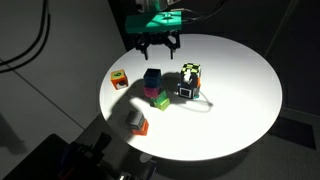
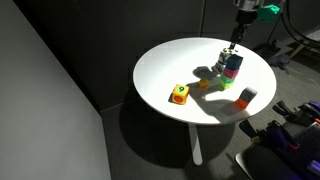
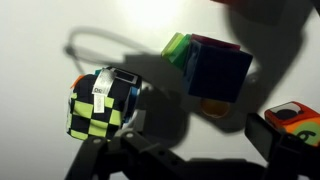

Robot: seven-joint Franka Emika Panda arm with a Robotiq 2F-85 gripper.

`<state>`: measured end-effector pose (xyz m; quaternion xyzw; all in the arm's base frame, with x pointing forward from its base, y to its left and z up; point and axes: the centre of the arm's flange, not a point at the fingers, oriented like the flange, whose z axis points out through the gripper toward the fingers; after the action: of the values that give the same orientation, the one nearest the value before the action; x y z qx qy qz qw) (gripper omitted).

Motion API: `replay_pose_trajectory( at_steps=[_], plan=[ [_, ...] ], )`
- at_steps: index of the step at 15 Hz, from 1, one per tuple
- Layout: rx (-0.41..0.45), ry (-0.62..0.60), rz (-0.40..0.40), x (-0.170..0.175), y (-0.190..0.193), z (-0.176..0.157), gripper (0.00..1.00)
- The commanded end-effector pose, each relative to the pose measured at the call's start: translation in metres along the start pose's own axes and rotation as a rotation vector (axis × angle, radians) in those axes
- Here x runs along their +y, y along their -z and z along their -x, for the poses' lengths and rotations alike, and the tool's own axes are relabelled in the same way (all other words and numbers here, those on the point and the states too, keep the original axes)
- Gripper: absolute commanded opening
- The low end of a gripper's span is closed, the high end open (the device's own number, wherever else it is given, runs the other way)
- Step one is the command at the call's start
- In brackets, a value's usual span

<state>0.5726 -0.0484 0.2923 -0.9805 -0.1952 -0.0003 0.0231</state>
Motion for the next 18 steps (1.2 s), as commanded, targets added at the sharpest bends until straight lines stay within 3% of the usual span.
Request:
replay_pose_trajectory(
  at_steps=[1,9,18],
  plan=[
    [-0.001,0.0,0.0,0.0,0.0,0.0,1.0],
    [-0.001,0.0,0.0,0.0,-0.001,0.0,1.0],
    [0.013,0.05,0.007,-0.016,0.007,-0.024,1.0]
  ],
)
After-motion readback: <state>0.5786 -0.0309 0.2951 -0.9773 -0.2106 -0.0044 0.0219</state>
